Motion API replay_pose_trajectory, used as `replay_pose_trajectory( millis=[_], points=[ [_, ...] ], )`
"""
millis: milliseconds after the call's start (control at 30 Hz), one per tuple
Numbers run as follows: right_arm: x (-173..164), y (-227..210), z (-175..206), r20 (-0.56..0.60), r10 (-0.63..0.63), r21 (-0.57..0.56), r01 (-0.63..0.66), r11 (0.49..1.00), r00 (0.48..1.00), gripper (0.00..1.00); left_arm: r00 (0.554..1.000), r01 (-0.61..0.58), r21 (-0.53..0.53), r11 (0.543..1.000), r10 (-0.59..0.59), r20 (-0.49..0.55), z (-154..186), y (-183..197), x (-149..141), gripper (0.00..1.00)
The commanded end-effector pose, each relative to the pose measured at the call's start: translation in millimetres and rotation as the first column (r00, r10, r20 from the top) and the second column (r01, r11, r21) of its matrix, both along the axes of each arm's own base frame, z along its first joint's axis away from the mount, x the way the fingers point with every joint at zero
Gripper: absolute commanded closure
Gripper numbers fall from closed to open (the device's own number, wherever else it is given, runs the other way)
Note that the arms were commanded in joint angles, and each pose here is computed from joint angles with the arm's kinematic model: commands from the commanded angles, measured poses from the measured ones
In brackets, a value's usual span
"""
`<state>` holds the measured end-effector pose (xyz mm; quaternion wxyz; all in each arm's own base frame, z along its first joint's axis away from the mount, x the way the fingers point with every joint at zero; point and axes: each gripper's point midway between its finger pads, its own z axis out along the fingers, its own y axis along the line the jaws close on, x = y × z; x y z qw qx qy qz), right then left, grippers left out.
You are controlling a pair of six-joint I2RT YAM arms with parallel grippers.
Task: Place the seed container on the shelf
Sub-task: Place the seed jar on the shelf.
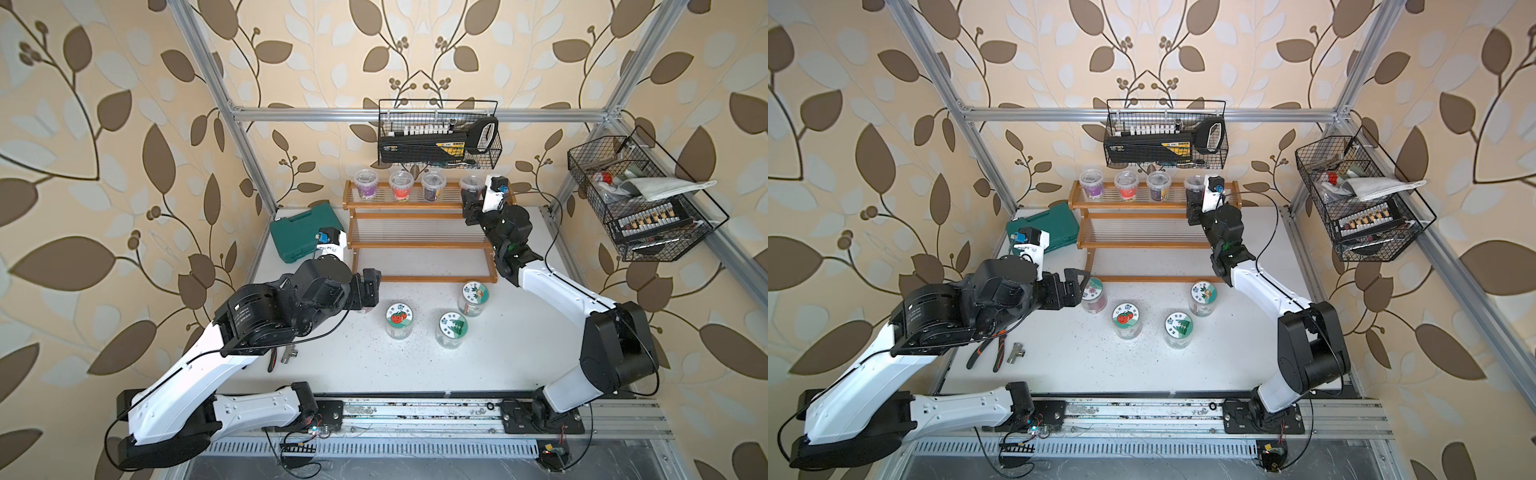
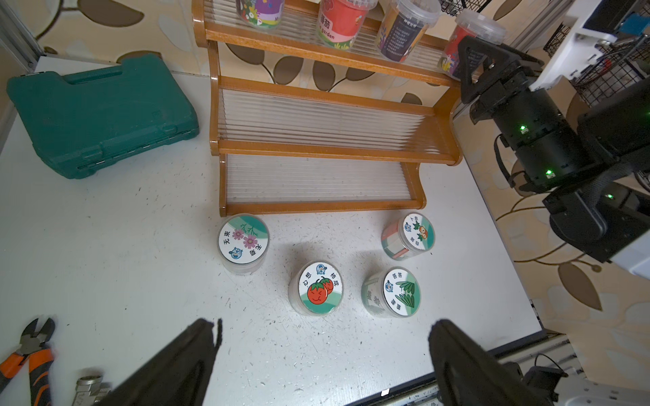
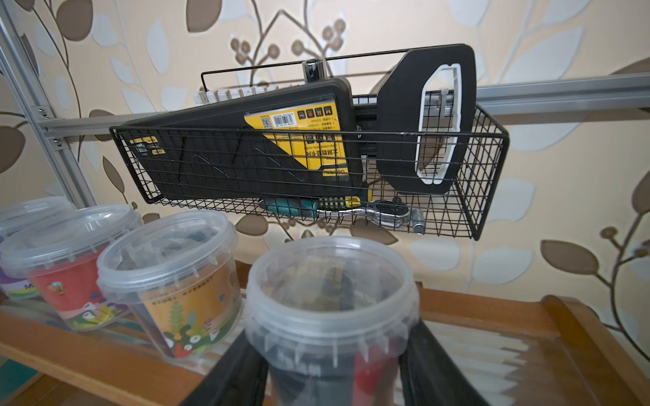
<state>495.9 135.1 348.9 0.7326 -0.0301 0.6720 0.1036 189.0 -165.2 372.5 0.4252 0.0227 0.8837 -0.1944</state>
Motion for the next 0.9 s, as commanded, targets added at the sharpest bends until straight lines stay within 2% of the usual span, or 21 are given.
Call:
replay_pose_trajectory(
  millis=[0,167,300,500,867],
  points=[
    [6,-1,1,0.002,-0.006,-0.006,0.006,1.0,1.0,0.41,0.999,-0.026,0.003,1.0,0.026,0.043,9,10,4,0.02],
    [6,0,-1,-0.004,-0.004,-0.009,0.004,1.0,1.0,0.37,0.999,-0.03,0.003,1.0,0.03,0.046,9,12,3,0.02],
    [5,-2,-2,-0.012,-0.016,-0.012,0.016,1.0,1.0,0.28,0.998,-0.033,-0.003,0.999,0.033,0.05,10,14,2,0.02],
    [-1,-8,-2,-0.015,-0.031,-0.016,0.031,0.999,0.999,0.23,0.998,-0.033,-0.006,0.999,0.033,0.045,9,14,2,0.02],
    [-22,-16,5,0.013,-0.04,-0.001,0.04,0.999,0.999,0.23,0.999,-0.033,-0.008,0.999,0.033,0.036,6,13,2,0.02]
  ],
)
